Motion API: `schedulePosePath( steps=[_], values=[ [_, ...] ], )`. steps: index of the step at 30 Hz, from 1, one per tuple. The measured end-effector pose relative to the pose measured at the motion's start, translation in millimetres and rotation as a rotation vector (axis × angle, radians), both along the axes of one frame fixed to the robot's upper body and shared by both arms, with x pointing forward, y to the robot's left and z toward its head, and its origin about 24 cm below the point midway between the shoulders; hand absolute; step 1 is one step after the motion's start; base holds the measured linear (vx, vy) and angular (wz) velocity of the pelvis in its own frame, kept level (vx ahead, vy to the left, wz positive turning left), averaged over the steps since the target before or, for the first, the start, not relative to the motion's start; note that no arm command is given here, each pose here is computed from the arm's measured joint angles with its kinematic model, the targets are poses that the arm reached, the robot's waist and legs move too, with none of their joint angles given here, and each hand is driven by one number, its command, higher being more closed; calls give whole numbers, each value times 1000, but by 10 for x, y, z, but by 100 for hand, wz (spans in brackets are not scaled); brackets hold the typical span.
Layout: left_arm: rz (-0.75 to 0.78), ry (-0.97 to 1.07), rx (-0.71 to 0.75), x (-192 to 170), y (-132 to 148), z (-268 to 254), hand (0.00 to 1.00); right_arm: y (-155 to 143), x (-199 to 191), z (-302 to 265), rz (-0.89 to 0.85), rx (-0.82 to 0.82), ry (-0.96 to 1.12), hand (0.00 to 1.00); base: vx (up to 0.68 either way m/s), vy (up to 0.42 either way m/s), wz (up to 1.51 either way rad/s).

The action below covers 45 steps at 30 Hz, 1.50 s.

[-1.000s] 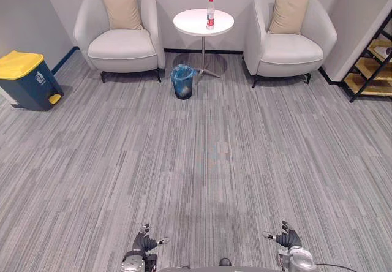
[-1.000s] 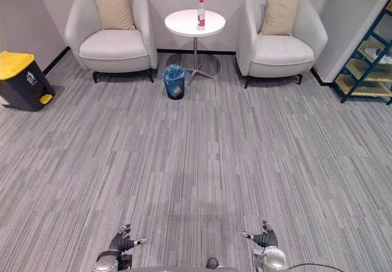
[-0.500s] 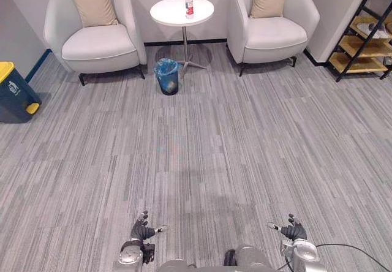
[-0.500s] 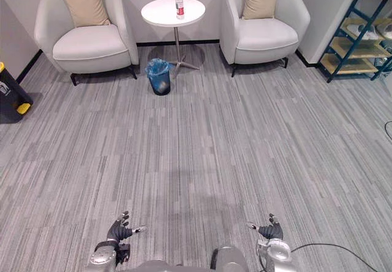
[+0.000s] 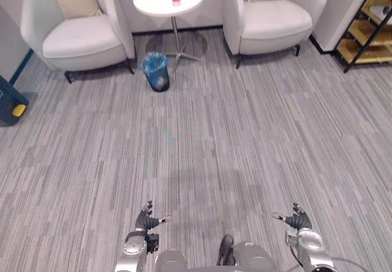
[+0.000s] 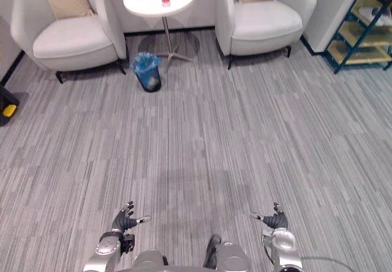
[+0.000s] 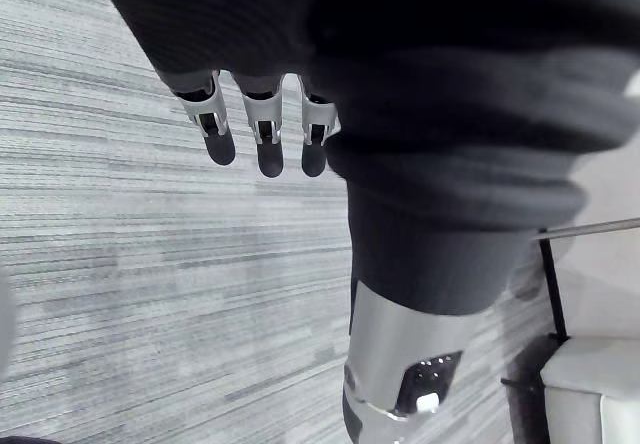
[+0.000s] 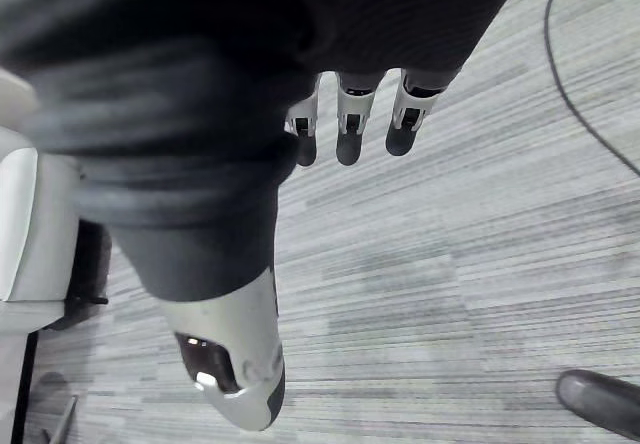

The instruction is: Gather rubbish on tea table into small bin, then transfer packed bag to large trash can.

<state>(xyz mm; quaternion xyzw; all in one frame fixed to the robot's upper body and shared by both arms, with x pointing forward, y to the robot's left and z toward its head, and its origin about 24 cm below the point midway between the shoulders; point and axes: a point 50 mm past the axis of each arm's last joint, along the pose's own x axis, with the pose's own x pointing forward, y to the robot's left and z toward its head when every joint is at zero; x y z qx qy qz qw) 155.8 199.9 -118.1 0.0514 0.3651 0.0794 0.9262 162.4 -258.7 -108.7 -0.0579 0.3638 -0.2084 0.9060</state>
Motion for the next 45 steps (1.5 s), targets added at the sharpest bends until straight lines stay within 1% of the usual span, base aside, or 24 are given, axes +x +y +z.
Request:
schedulePosePath(
  steps=[4,7,9,11,13,20,25,27,29,32,34,37,42,45],
  values=[
    [-4,-34,-8,96,-36,49,0,-8,31,16,-44,23,-25,0,279,113,-13],
    [4,-26,-17,66,-68,30,0,-41,39,28,-65,21,-31,0,350,234,-15],
    [15,-23,-15,55,-45,26,0,80,56,-4,-47,40,-27,0,382,201,-14],
    [5,-30,-18,99,-66,36,0,107,55,-14,-41,43,-23,0,404,151,1],
    [-4,8,-24,61,-95,-17,0,125,121,4,-26,42,-32,0,405,203,-7],
    [8,27,31,-5,88,-19,0,266,95,-75,43,67,12,0,450,73,8],
    [25,10,28,70,95,5,0,218,129,-48,44,53,5,0,385,-142,34],
    [30,33,19,37,67,-36,0,166,62,-67,34,43,24,0,530,-319,38],
    [32,45,13,6,51,-58,0,165,92,-45,36,40,9,0,367,-247,14],
    [49,45,-4,-1,24,-67,0,192,10,-87,32,51,28,0,407,-298,22],
    [54,54,-20,-74,-18,-88,0,214,-59,-92,30,54,24,0,432,-223,-11],
    [55,44,-27,-68,-40,-77,0,200,-42,-76,15,58,8,0,370,-140,-16],
    [58,29,-32,-35,-51,-56,0,139,97,-1,-23,58,-40,0,378,69,-29],
    [63,41,-46,-73,-96,-82,0,98,102,5,-20,45,-35,0,427,229,-35]
  ],
)
